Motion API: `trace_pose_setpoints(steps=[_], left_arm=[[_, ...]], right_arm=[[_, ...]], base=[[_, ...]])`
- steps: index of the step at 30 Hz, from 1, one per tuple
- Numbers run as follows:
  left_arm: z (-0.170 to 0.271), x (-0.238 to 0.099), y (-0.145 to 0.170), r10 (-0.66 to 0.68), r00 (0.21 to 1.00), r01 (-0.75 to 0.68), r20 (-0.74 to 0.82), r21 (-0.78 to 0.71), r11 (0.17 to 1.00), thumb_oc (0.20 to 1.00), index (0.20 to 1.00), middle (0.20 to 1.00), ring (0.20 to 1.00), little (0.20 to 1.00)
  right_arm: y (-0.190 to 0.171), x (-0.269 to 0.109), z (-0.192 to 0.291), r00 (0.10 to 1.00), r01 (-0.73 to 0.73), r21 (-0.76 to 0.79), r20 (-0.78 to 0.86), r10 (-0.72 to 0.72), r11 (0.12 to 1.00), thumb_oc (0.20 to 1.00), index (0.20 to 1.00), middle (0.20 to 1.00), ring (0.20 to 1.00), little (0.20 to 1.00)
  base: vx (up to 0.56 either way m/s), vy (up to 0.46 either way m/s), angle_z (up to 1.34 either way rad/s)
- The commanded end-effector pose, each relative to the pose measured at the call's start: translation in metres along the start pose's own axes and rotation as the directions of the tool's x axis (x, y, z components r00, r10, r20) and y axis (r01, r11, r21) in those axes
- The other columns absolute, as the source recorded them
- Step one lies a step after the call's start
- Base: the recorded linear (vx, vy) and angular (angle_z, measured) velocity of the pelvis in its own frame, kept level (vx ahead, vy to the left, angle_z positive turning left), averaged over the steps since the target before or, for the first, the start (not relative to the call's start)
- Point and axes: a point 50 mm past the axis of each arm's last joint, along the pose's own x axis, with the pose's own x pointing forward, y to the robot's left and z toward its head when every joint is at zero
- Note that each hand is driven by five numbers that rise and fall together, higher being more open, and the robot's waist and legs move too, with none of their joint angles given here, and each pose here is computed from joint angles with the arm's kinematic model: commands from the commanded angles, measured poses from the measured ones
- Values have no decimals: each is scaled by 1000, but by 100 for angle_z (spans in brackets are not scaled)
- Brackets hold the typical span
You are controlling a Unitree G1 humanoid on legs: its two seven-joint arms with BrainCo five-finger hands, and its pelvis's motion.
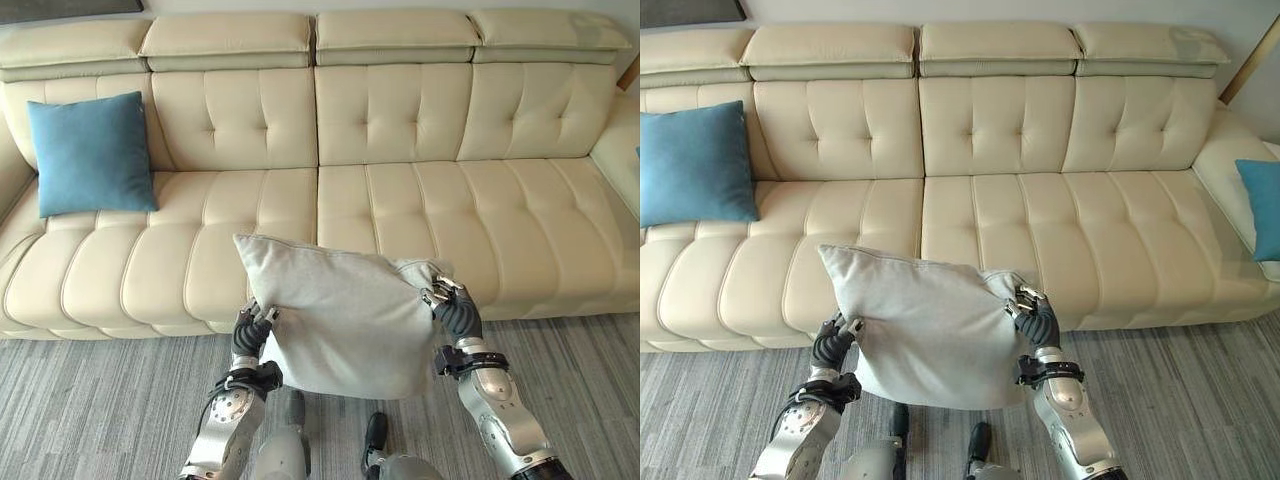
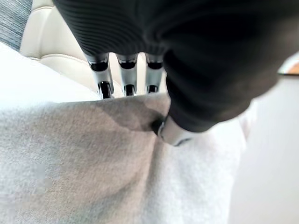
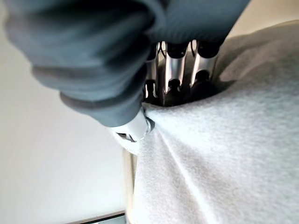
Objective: Pick up all the scattered cushions and arrange them neatly on the sofa.
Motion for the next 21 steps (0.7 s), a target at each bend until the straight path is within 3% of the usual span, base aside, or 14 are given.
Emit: trace_pose_setpoints(steps=[1,10,21], left_arm=[[57,4,1,-27,961,38,276,-37,999,200,200,200,200,200],[67,4,6,-60,948,43,313,59,997,200,200,200,200,200],[62,0,7,-58,949,48,310,40,998,200,200,200,200,200]], right_arm=[[9,12,47,971,-42,17,238,36,999,200,200,200,200,200],[24,12,46,966,-93,26,244,84,995,200,200,200,200,200],[18,6,36,977,-79,60,201,65,995,200,200,200,200,200]], base=[[341,144,-24],[330,219,-28],[235,-158,19]])
